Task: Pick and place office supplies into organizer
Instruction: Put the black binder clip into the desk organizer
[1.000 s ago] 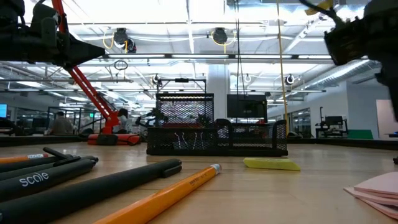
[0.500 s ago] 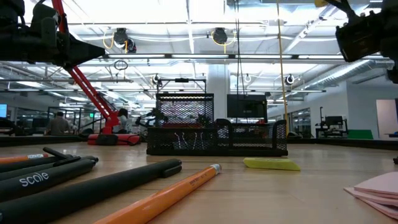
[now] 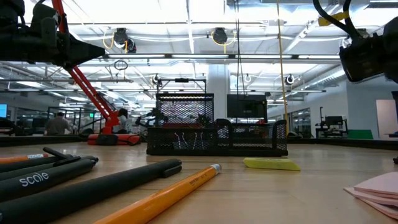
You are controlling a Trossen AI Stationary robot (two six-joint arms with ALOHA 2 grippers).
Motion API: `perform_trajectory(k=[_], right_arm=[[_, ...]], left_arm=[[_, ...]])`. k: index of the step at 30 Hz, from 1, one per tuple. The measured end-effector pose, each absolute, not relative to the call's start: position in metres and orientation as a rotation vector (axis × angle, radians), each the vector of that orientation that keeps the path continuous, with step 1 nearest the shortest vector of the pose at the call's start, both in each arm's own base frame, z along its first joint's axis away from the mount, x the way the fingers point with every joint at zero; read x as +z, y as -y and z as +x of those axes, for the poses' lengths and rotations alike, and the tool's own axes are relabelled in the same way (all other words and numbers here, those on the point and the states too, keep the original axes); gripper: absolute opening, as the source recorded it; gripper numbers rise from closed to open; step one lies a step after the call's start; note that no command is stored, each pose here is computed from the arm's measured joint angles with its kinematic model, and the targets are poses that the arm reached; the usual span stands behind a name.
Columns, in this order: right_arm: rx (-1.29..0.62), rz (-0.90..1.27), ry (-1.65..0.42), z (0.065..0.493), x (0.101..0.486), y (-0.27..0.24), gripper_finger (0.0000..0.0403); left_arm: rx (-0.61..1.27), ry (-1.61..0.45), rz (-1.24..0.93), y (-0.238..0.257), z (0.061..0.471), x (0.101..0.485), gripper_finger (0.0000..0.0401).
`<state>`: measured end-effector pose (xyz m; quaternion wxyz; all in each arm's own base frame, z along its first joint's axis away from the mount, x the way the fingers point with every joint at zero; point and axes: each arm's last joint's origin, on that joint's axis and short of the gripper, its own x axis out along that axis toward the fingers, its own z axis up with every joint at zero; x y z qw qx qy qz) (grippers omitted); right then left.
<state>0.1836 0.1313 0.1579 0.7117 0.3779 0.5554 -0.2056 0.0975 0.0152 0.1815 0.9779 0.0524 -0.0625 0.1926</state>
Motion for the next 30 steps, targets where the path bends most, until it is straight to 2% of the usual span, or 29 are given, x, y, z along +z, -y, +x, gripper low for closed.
perform_trajectory(k=[5,16,23,30], right_arm=[[-0.445,0.836,-1.252,0.183,0.158,-0.132,0.0121],[-0.401,0.793,-1.259,0.185,0.158,-0.130,0.0009],[-0.318,0.792,-1.240,0.190,0.162,-0.130,0.0003],[-0.139,0.701,-1.060,0.211,0.188,-0.131,0.0001]], left_arm=[[0.388,0.125,0.106,-0.015,0.097,0.181,0.0040],[0.388,0.126,0.106,-0.015,0.097,0.181,0.0040],[0.388,0.126,0.106,-0.015,0.097,0.181,0.0040],[0.388,0.124,0.106,-0.015,0.097,0.181,0.0040]])
